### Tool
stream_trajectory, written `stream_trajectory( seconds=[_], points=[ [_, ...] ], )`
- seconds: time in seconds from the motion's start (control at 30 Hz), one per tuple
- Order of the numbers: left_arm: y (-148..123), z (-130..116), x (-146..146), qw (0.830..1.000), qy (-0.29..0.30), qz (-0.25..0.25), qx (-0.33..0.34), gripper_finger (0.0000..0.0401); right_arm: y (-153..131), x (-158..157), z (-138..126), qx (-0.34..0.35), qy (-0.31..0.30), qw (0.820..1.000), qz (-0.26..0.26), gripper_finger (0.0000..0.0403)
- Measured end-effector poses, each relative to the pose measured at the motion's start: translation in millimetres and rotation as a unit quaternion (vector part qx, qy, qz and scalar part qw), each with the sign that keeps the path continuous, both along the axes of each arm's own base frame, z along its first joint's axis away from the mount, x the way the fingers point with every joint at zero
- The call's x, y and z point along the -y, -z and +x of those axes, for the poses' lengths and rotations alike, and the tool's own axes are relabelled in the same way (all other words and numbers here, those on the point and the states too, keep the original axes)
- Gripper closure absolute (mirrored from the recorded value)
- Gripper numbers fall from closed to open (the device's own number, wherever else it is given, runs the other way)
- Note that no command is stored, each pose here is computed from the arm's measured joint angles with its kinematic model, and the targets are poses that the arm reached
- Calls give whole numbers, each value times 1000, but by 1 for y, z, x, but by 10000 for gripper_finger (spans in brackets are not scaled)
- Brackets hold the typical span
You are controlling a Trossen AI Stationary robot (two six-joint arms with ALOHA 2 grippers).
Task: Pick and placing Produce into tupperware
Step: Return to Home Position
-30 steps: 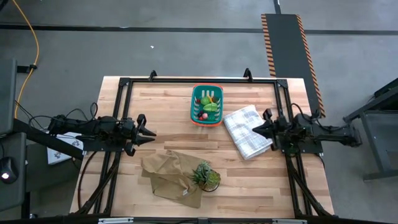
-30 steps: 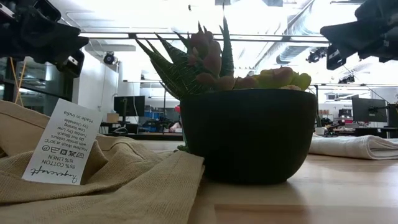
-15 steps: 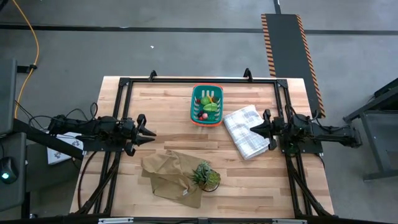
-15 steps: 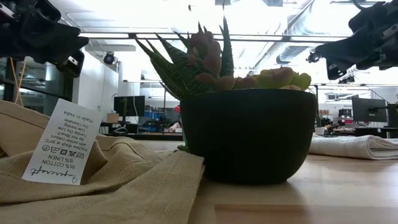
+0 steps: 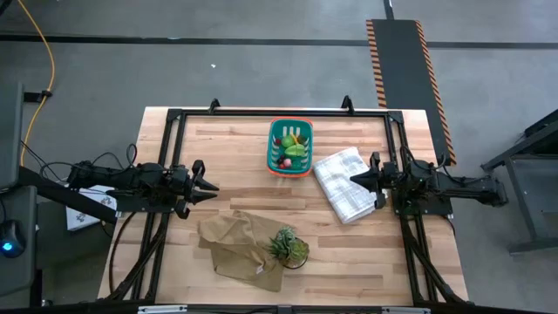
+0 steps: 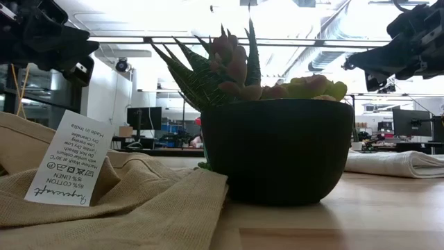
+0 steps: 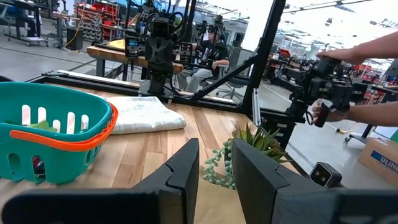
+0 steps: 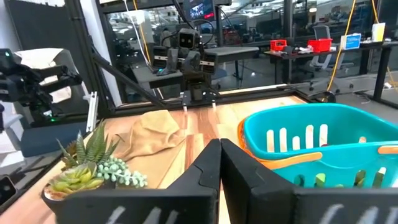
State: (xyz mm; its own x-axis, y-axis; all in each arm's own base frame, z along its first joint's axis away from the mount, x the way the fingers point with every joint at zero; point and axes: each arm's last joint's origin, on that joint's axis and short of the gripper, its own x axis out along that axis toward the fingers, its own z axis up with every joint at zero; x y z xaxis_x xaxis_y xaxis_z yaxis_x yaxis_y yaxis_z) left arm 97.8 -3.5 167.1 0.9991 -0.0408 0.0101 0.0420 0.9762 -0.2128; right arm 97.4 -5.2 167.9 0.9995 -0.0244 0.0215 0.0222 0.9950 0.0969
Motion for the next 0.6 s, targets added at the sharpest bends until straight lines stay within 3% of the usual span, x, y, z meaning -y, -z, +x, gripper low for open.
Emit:
stream_trajectory(
  seconds=[0.23,0.6],
  points=[
    [0,0,0,1000,0,0,0,318,5,0,4,-28,0,999,32,403],
    [0,0,0,1000,0,0,0,318,17,1,11,-100,2,994,36,403]
  ],
)
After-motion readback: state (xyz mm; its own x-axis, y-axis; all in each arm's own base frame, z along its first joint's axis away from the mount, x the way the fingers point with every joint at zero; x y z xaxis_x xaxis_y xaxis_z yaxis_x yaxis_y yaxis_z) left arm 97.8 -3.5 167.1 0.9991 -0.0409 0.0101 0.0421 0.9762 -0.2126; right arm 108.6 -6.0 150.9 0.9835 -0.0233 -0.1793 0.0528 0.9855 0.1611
